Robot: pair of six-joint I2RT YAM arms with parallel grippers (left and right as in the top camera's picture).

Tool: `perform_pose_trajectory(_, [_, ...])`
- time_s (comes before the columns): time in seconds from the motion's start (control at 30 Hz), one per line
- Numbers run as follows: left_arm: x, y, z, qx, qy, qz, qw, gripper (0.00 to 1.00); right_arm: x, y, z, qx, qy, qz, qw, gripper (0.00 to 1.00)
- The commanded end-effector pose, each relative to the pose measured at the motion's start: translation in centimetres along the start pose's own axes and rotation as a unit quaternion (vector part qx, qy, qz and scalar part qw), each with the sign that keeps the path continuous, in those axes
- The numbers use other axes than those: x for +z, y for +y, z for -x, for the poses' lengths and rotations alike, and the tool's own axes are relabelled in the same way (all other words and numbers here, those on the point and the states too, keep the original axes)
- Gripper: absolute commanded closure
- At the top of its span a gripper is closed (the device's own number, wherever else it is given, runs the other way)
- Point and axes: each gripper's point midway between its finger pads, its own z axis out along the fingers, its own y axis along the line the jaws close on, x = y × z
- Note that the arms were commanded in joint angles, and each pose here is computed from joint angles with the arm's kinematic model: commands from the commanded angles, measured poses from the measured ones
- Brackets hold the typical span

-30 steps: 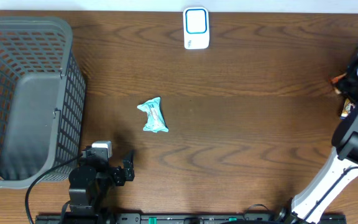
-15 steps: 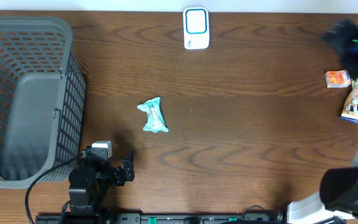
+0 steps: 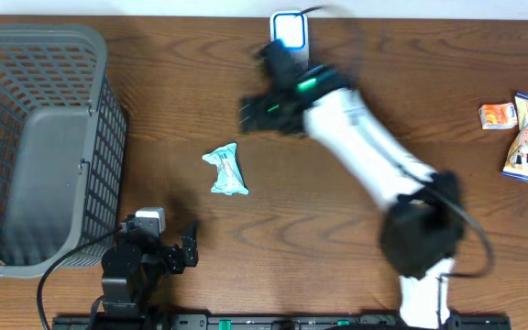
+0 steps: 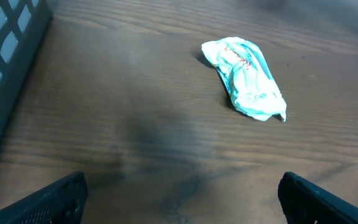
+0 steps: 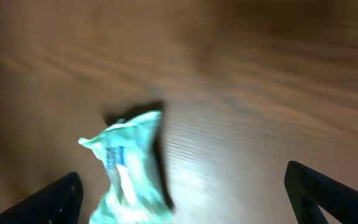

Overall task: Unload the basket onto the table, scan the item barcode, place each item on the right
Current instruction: 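Move the right gripper to the green wipes pack and grasp it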

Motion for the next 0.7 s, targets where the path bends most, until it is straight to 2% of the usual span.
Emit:
perform_pose_trajectory(0.0, [0.2,0.0,-0.5,-0.006,0.007,-0.004,1.0,0.02,4.0,1.0,-1.7,-0.057,-0.006,-0.053,0.997,0.01])
perform_pose_trajectory(0.17, [0.2,0.0,-0.5,-0.006,0.007,-0.004,1.0,0.02,7.5,3.5,-2.8,-0.079,-0.027,-0.066,0.994,0.02])
perform_pose_trajectory(0.3, [0.2,0.0,-0.5,-0.006,0.007,-0.004,1.0,0.02,7.8,3.4,-3.4,-0.088,-0.025,-0.082,0.992,0.21])
perform_pose_trajectory(0.37, [0.2,0.0,-0.5,-0.006,0.007,-0.004,1.0,0.02,7.8,2.8,-4.2,-0.089,-0.009,-0.093,0.992,0.26])
perform_pose_trajectory(0.47, [0.2,0.0,-0.5,-0.006,0.007,-0.004,1.0,0.02,8.0,1.7,-5.6,-0.092,0.022,-0.113,0.989,0.26])
perform_pose_trajectory(0.57, [0.2,0.0,-0.5,-0.006,0.007,-0.004,1.0,0.02,8.2,1.1,-6.4,-0.094,0.039,-0.122,0.987,0.22])
perform_pose_trajectory(0.67, [0.2,0.0,-0.5,-0.006,0.007,-0.004,1.0,0.02,8.2,2.0,-6.9,-0.091,0.052,-0.098,0.99,0.2])
